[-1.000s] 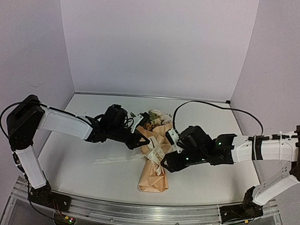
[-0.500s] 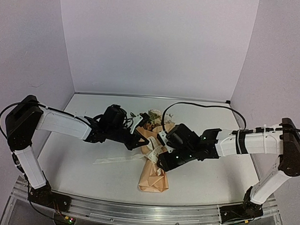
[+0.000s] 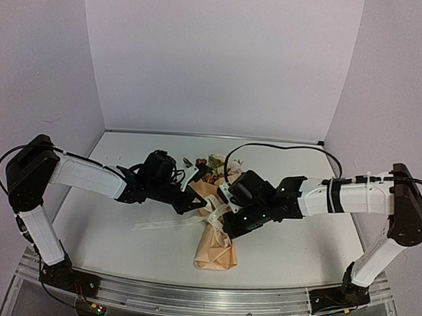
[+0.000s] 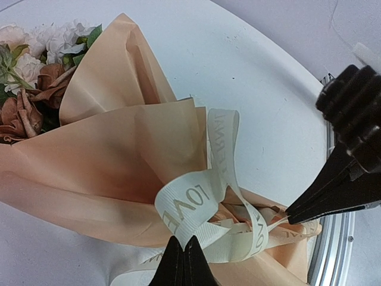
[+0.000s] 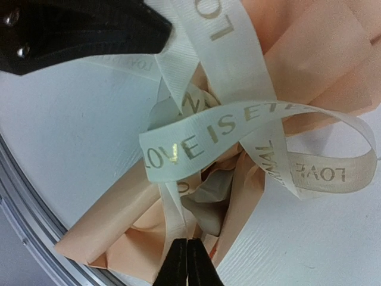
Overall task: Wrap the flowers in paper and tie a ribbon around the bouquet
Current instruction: Tie the half-tied ribbon around the folded bouquet.
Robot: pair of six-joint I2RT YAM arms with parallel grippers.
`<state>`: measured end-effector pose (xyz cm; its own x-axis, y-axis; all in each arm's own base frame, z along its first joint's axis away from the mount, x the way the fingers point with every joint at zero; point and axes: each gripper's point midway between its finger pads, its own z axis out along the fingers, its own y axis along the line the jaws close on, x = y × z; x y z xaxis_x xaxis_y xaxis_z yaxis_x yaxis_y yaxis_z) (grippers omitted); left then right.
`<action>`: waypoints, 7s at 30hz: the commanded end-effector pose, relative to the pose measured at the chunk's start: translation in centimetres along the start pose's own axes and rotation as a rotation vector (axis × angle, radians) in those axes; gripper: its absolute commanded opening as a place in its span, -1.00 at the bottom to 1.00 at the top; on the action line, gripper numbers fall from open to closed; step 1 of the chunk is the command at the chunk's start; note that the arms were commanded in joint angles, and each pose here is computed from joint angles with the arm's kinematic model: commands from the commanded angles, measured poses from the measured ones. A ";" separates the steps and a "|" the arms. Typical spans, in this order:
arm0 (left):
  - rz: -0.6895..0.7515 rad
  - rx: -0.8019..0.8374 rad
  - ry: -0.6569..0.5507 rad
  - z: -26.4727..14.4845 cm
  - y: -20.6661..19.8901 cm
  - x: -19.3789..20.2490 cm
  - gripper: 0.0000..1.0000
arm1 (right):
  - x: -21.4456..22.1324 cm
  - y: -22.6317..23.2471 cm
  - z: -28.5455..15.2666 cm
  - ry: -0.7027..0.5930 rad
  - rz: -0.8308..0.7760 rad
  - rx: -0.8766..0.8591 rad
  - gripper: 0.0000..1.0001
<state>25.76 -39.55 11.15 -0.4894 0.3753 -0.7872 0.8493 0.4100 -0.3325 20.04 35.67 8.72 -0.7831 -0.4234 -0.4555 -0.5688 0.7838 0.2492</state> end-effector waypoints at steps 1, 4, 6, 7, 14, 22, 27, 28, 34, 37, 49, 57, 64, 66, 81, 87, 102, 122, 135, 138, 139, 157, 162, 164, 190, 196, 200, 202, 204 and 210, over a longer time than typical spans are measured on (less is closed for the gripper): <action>0.046 0.004 -0.093 -1.3 -1.0 -2.6 -1.00 | -0.9 0.9 -0.6 -0.004 -0.005 -0.007 -1.00; 0.037 -0.010 -0.102 -1.4 -0.7 -2.7 -1.00 | -1.2 0.4 -1.5 -0.026 -0.011 0.018 -1.00; 0.030 -0.019 -0.110 -1.5 -0.6 -2.5 -1.00 | -1.4 -0.3 -2.3 -0.042 -0.028 0.055 -1.00; 0.026 -0.024 -0.114 -1.6 -0.5 -2.4 -1.00 | -1.5 -0.8 -2.7 -0.048 -0.040 0.085 -1.00; 0.002 -0.050 -0.132 -2.4 -0.3 -1.8 -1.00 | -1.7 -3.3 -3.6 -0.058 -0.121 0.226 -1.00; -0.026 -0.065 -0.117 -3.0 0.0 -0.2 -1.00 | -1.6 -6.7 -3.2 -0.051 -0.103 0.339 -1.00; -0.043 -0.063 -0.106 -3.0 0.0 0.6 -1.00 | -2.4 -7.8 -2.9 -0.045 0.026 0.301 -1.00; -0.044 -0.062 -0.105 -3.0 0.0 0.7 -1.00 | -2.7 -7.7 -2.9 -0.045 0.045 0.286 -1.00; -0.050 -0.094 -0.101 -3.1 0.5 0.8 -1.00 | -3.5 -8.1 -3.0 -0.045 0.040 0.288 -1.00; -0.071 -0.131 -0.103 -3.3 1.2 1.0 -1.00 | -2.7 -9.1 -2.4 -0.018 0.025 0.314 -1.00; -0.099 -0.228 -0.078 -3.8 2.9 2.6 -1.00 | -1.4 -11.6 -0.2 0.075 0.009 0.334 -1.00; -0.103 -0.243 -0.070 -4.0 3.4 2.9 -1.00 | -1.3 -11.0 -0.5 0.086 -0.024 0.293 -0.94; -0.097 -0.206 -0.061 -3.4 2.9 2.7 -1.00 | -0.5 -10.4 -2.0 0.086 0.070 0.258 -0.46; -0.096 -0.202 -0.061 -3.3 2.9 2.6 -1.00 | 0.1 -10.0 -2.0 0.099 0.109 0.234 -0.32; -0.104 -0.190 -0.063 -3.2 2.7 2.4 -1.00 | 0.4 -10.5 0.9 0.048 0.298 0.234 -0.15; -0.102 -0.190 -0.066 -3.2 2.7 2.2 -1.00 | 1.0 -10.9 2.4 0.058 0.341 0.245 -0.24; -0.105 -0.181 -0.070 -2.9 2.6 1.9 -1.00 | 2.7 -11.6 4.1 0.062 0.448 0.254 -0.17; -0.109 -0.173 -0.063 -2.8 2.5 2.1 -1.00 | 1.7 -8.9 1.9 0.061 0.332 0.157 -0.86; -0.104 -0.185 -0.061 -3.1 2.6 2.2 -1.00 | 3.4 -7.5 1.4 0.000 -0.016 0.074 -0.38; -0.103 -0.185 -0.059 -3.1 2.6 2.2 -1.00 | 4.0 -7.1 1.7 -0.030 -0.147 0.064 -0.29; -0.103 -0.185 -0.061 -3.1 2.6 2.1 -1.00 | 4.2 -7.2 1.9 -0.034 -0.174 0.064 -0.26; -0.100 -0.179 -0.057 -2.9 2.5 1.8 -1.00 | 3.1 -8.3 4.7 -0.029 -0.274 0.154 -0.05; -0.103 -0.184 -0.055 -3.0 2.6 1.9 -1.00 | 3.2 -8.3 4.6 -0.017 -0.253 0.156 -0.56; -0.106 -0.188 -0.057 -3.0 2.7 1.9 -1.00 | 3.5 -8.4 4.3 -0.010 -0.243 0.159 -0.91; -0.246 -0.375 -0.087 -4.8 5.9 4.6 -1.00 | 5.2 -13.6 -2.2 0.168 -0.089 0.429 -1.00; -0.252 -0.391 -0.107 -5.2 6.3 4.4 -1.00 | 5.9 -14.0 -2.7 0.232 -0.092 0.464 -1.00; -0.232 -0.356 -0.131 -5.0 5.8 3.6 -1.00 | 5.7 -12.7 -2.5 0.232 -0.056 0.409 -1.00; -0.215 -0.330 -0.142 -4.8 5.4 3.1 -1.00 | 5.7 -11.8 -2.3 0.229 -0.060 0.386 -1.00; -0.193 -0.296 -0.168 -4.8 4.8 2.3 -1.00 | 5.9 -11.1 -2.1 0.224 -0.059 0.355 -1.00; -0.154 -0.212 -0.214 -4.3 3.4 -0.1 -0.76 | 5.5 -9.6 -1.7 0.198 -0.069 0.259 -0.63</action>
<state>27.08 -32.52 8.15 -0.6130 0.1773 -0.7699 0.6287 0.6996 -0.3395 21.10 23.57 4.52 -0.8018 -0.5399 -0.2563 -0.5374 0.8389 -0.0859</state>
